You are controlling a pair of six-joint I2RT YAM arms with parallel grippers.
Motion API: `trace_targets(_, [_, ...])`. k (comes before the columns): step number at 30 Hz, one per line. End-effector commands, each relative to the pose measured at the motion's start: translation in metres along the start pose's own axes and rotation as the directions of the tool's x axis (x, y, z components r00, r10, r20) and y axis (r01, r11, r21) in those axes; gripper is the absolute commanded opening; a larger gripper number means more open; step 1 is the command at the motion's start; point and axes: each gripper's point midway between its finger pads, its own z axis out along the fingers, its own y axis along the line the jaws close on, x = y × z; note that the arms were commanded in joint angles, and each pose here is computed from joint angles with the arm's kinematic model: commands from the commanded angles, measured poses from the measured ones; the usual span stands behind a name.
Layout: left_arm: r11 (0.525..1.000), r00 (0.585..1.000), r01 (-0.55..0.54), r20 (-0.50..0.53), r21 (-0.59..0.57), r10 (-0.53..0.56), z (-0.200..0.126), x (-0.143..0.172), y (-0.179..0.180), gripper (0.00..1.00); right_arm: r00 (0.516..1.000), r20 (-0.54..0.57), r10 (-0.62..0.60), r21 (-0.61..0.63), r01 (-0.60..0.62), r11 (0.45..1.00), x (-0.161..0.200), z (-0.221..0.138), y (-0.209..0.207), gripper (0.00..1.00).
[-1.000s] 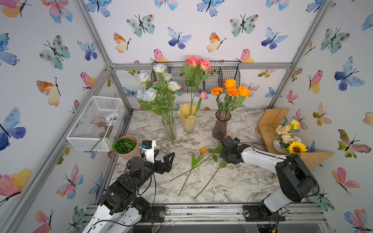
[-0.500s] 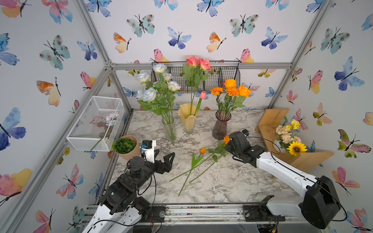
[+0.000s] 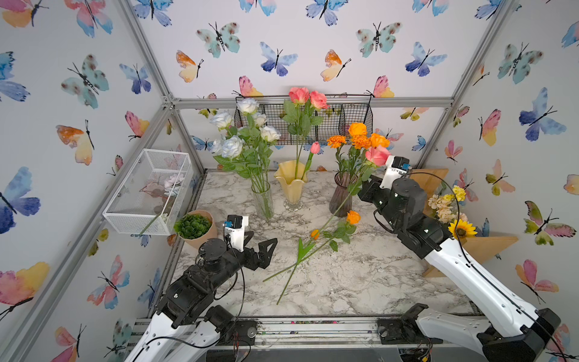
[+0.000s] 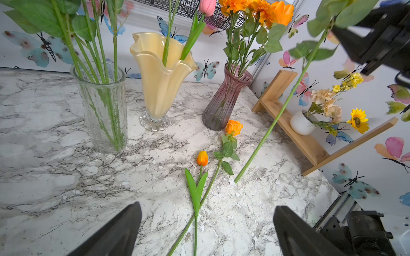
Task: Arrange the flowers in different vases according to their colors
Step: Insert the flower into the vase.
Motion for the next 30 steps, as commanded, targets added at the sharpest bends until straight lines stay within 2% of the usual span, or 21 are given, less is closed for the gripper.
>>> trace_targets(1, [1.0,1.0,-0.006,0.014,-0.001,0.006,-0.003,0.001,0.001,0.99,0.979,0.144,-0.145,-0.092,0.159,0.983,-0.037,0.009,0.037,0.02])
trace_targets(5, [1.0,1.0,-0.003,0.022,-0.011,0.004,-0.003,0.001,0.004,1.0,0.94,0.269,-0.21,-0.113,0.248,0.962,-0.065,0.026,0.069,0.02])
trace_targets(11, [1.0,1.0,-0.003,0.016,-0.022,0.003,-0.001,0.003,0.007,1.0,0.884,0.398,-0.243,-0.099,0.305,0.947,-0.098,0.051,0.099,0.02])
trace_targets(19, [1.0,1.0,-0.005,0.011,-0.017,0.005,0.001,0.005,0.006,1.0,0.829,0.486,-0.276,-0.087,0.36,0.929,-0.128,0.089,0.132,0.02])
trace_targets(24, [1.0,1.0,-0.004,0.016,-0.019,0.004,0.0,0.003,0.008,1.0,0.817,0.473,-0.329,-0.074,0.409,0.909,-0.114,0.118,0.14,0.02])
trace_targets(30, [1.0,1.0,0.002,0.021,-0.024,-0.001,0.001,0.002,0.011,0.99,0.814,0.422,-0.398,-0.049,0.46,0.887,-0.065,0.15,0.132,0.02])
